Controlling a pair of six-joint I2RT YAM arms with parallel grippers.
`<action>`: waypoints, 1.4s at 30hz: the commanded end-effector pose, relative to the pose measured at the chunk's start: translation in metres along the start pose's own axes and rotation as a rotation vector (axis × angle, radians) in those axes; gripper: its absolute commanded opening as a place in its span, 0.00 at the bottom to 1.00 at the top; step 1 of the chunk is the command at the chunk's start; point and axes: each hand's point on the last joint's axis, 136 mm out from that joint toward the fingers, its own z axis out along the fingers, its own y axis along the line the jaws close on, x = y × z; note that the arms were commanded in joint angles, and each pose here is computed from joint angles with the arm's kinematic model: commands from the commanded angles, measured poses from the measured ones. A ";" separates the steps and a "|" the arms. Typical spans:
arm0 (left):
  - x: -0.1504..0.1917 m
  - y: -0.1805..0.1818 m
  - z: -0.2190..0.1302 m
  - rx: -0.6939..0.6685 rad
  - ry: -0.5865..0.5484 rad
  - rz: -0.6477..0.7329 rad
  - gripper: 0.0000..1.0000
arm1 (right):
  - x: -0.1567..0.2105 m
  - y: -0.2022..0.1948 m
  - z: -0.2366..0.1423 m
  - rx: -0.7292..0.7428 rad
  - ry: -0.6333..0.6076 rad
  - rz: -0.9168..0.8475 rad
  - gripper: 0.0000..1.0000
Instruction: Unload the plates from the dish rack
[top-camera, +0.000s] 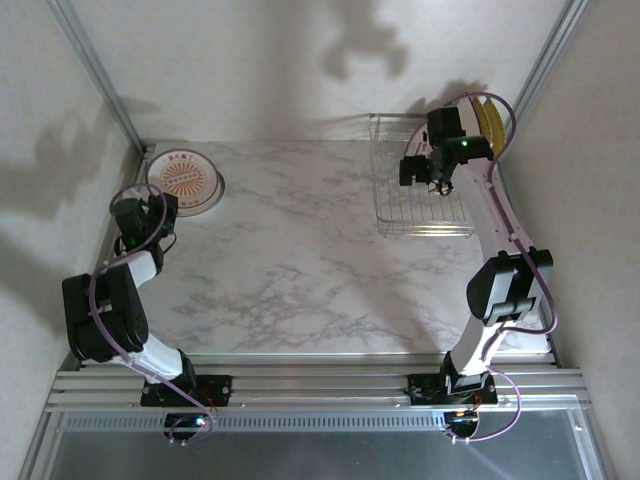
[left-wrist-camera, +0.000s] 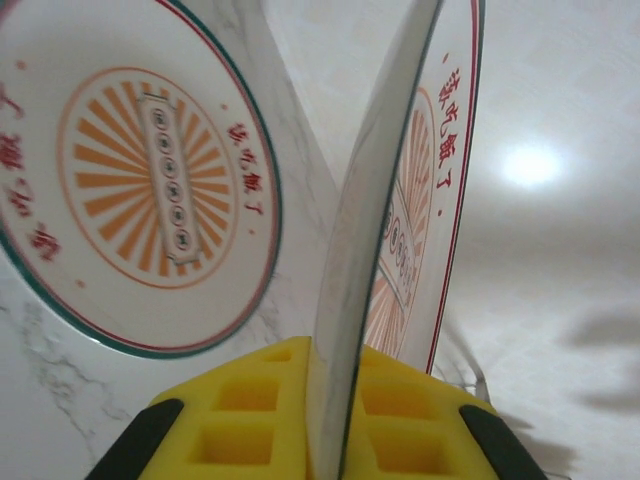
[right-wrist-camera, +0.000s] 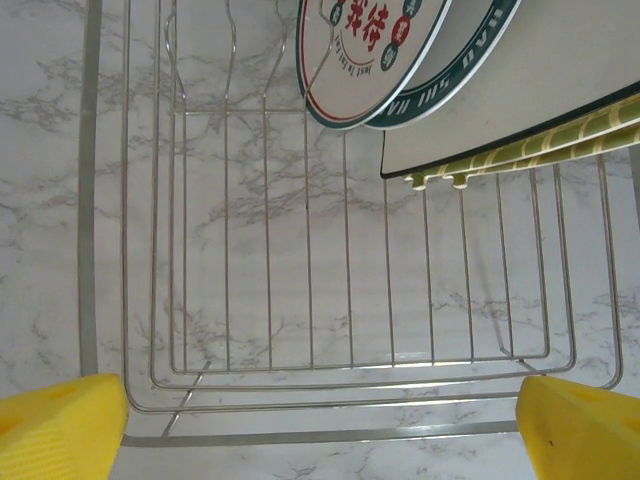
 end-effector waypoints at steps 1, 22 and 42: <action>-0.019 -0.003 0.010 0.013 -0.055 0.031 0.00 | 0.006 -0.003 -0.007 -0.001 0.003 -0.012 0.99; -0.023 0.054 0.053 -0.096 -0.041 0.000 0.00 | 0.010 -0.001 0.000 -0.015 0.016 -0.017 0.99; -0.017 0.072 0.069 -0.131 -0.006 -0.016 0.16 | 0.007 0.003 0.005 -0.035 0.016 -0.018 0.99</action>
